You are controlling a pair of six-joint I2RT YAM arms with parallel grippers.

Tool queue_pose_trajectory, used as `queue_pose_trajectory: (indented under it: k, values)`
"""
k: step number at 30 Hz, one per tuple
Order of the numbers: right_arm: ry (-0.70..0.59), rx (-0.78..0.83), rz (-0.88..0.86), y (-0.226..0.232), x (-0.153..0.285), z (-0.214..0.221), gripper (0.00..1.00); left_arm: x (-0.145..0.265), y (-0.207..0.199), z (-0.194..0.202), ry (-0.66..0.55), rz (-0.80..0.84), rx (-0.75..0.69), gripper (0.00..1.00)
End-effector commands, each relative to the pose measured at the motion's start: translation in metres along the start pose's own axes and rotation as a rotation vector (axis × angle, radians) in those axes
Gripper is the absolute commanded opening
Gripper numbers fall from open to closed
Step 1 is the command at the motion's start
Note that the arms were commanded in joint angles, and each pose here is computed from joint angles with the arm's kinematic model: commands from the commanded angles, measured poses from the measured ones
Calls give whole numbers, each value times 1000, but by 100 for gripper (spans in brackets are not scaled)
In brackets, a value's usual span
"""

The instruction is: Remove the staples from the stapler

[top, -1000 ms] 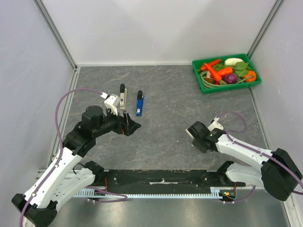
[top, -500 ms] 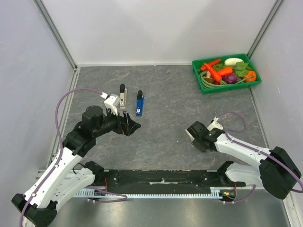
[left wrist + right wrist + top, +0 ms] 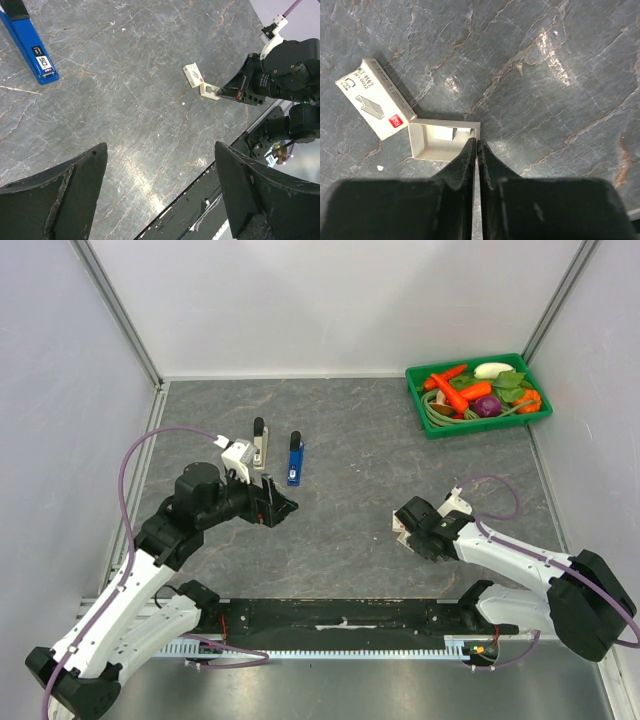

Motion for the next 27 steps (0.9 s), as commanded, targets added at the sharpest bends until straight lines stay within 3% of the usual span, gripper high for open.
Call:
queue_pose_trajectory:
  k: [1,3,14,19,27]
  values:
    - [-77,6,7,2,3,-14,5,-5,-2,-3,-13,25,-11,93]
    - [-90,20,11,1,5,-17,0,-8,-1,-2,-1,23,-6,93]
    - [-100,84,-12,5,14,-23,0,-53,-1,-4,77,56,104,87]
    - [-144,102,-31,9,23,-34,0,-97,-16,-1,148,56,89,86]
    - [-114,126,-35,3,22,-29,0,-182,-29,-7,240,73,65,84]
Point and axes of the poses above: each gripper's point midway between its finger pads, its own x axis back along the fingers, its own y axis along the line the jaws close on, z = x × y, the point moved 4 cm from there along x, back along the fingers, and after that the axes turned 12 degrees about -x, right-handed, at the moved point
